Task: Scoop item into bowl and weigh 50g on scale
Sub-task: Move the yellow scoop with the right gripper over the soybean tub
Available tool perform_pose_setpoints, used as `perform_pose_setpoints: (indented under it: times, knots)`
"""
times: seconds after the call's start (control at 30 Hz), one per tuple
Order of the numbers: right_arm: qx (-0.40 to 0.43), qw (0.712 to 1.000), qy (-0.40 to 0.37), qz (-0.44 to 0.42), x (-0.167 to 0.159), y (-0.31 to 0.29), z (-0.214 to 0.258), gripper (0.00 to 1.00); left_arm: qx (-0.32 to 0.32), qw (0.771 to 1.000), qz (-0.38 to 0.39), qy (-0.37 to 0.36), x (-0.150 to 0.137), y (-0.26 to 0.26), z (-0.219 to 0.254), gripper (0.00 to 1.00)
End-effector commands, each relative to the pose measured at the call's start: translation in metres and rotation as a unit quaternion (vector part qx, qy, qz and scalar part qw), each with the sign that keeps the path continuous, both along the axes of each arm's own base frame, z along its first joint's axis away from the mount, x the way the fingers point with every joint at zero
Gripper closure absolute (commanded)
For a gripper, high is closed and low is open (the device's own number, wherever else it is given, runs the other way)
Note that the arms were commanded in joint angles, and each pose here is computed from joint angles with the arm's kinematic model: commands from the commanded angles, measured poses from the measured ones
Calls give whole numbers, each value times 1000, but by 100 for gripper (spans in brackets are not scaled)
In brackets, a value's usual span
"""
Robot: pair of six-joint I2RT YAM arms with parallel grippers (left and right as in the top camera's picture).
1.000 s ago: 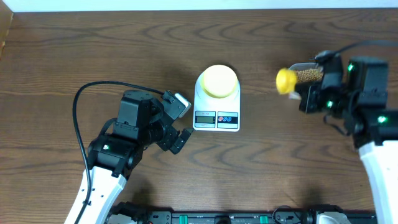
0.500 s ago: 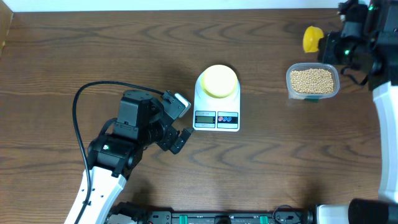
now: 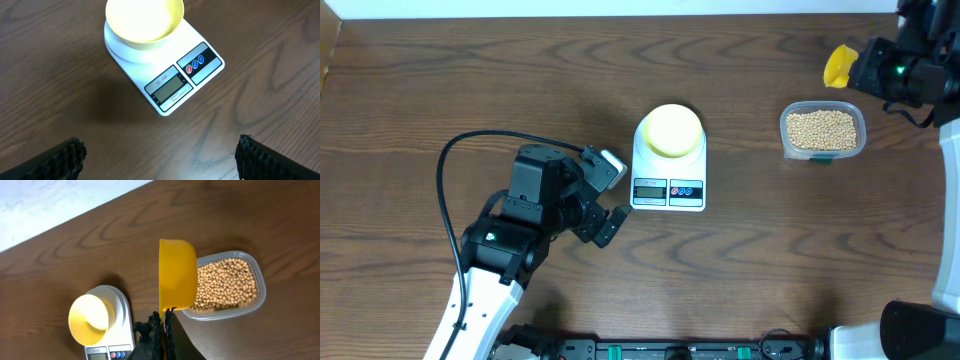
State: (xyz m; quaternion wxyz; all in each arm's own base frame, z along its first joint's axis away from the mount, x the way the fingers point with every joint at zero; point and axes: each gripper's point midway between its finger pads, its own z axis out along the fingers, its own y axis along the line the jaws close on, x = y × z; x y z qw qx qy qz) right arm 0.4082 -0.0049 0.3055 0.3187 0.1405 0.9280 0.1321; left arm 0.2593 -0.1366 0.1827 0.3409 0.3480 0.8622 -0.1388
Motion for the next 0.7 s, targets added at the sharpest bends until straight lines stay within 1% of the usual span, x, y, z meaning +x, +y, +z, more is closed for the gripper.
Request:
perform_pose_setpoints:
  times: [0.0,0.33,0.53,0.67]
  knots:
    - [15,999,0,-29,1,-6,5,99,-3,1000,-6,-2,0,-1,1,3]
    - [10,999,23,-22,-8,-5,-2,99,-3,1000,-6,-2,0,-1,1,2]
    - [-13,1000,26,10,-12,-4,-5,99,-3,1000,-6,-1,0,-1,1,2]
    - [-38,998,30,47,-16,-2,-8,99,-2,1000,-6,0,-1,-1,0,2]
